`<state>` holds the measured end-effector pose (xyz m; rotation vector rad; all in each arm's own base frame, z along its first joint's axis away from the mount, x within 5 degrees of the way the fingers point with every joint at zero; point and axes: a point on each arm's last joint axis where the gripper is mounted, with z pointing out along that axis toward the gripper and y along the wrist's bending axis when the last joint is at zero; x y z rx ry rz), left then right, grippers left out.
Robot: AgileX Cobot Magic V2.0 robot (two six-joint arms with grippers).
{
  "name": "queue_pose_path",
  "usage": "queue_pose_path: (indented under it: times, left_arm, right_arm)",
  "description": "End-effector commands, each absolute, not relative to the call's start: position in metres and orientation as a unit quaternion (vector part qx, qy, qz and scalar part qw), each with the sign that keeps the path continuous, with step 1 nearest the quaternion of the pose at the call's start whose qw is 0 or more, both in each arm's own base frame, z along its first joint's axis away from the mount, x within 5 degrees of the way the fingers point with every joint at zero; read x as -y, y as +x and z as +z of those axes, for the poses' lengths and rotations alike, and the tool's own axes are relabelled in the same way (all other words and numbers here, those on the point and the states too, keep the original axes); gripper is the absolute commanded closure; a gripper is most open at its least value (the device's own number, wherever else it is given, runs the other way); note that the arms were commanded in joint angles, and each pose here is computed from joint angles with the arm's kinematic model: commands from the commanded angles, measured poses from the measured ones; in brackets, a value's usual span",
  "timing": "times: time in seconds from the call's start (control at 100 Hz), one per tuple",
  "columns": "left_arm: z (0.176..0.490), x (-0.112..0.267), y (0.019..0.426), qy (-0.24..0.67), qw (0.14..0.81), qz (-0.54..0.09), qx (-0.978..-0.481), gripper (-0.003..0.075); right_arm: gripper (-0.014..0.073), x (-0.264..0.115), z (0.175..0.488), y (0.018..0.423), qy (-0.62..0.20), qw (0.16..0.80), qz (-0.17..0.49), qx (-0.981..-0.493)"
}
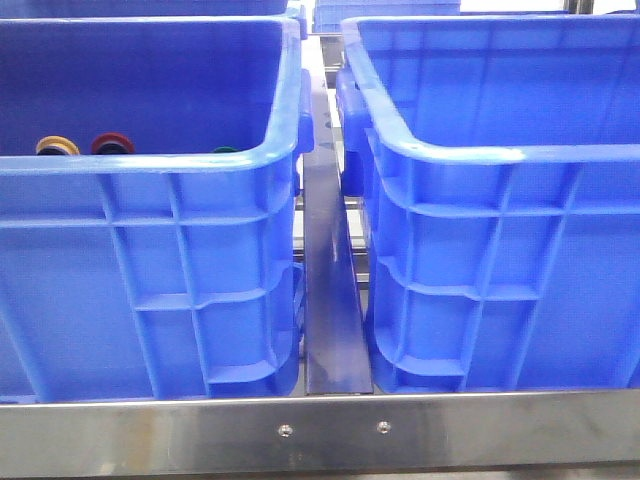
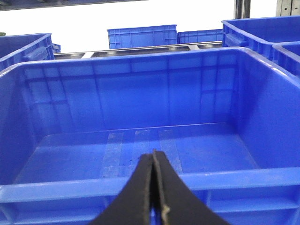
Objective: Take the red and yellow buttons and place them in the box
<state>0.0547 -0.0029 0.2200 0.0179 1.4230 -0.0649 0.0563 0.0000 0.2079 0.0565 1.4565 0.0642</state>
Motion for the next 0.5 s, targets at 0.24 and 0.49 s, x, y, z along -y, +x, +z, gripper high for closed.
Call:
queue_pose_path:
  times: [0.24, 0.49]
  left_arm:
    - [0.218, 0.003, 0.053, 0.004, 0.781, -0.036, -0.624, 0.0739]
    - [0.263, 0.002, 0.045, 0.001, 0.761, -0.037, -0.648, 0.0739]
  right_arm:
    - [0.0683, 0.0, 0.221, 0.052, 0.026, 0.783, 0.031, -0.621]
    - [0.0683, 0.0, 0.221, 0.052, 0.026, 0.783, 0.031, -0.621]
